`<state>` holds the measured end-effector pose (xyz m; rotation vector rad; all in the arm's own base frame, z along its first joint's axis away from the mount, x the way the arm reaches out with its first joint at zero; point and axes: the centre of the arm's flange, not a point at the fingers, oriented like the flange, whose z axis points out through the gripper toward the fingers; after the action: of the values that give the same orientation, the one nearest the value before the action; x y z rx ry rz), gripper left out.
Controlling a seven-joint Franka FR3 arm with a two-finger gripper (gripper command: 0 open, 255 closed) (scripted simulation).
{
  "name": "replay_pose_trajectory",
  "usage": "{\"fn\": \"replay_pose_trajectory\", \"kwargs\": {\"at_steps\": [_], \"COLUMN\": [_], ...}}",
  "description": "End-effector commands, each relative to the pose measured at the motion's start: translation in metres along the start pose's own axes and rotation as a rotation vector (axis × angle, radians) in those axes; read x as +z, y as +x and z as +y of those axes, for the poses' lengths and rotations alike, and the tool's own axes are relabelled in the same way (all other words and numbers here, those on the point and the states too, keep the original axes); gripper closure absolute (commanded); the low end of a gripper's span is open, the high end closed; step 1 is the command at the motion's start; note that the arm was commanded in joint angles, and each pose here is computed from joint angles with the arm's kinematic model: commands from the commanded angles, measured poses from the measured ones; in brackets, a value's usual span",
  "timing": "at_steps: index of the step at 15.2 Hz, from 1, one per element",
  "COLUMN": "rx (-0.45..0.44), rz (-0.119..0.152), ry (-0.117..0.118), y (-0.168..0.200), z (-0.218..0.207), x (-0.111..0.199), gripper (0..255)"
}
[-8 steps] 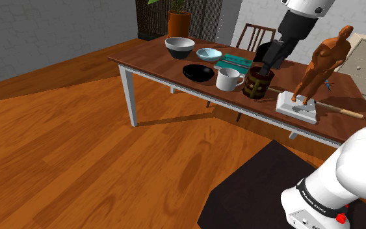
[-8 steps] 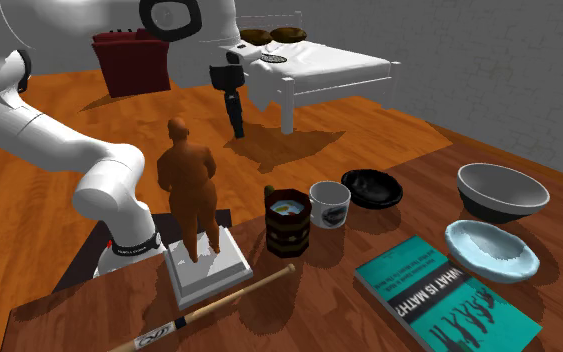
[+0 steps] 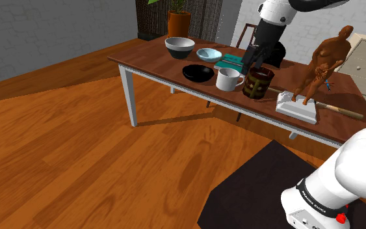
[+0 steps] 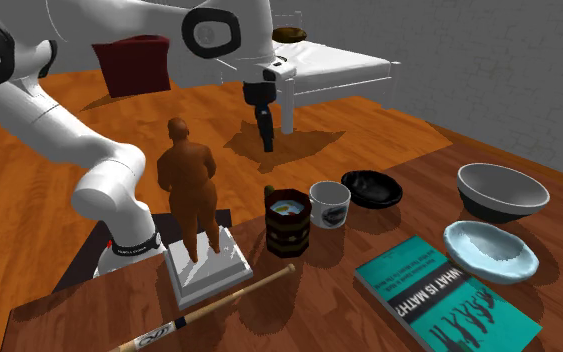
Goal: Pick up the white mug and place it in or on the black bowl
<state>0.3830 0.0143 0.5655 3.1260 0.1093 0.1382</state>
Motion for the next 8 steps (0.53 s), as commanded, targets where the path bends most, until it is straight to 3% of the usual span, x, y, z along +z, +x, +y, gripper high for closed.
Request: {"fn": "replay_pose_trajectory", "kwargs": {"at_steps": [1, 8], "rx": [0.008, 0.034], "rz": [-0.007, -0.031], "ry": [-0.007, -0.028], "y": [0.022, 0.1], "z": [0.008, 0.036], "x": [0.013, 0.06], "gripper": [0, 0]}}
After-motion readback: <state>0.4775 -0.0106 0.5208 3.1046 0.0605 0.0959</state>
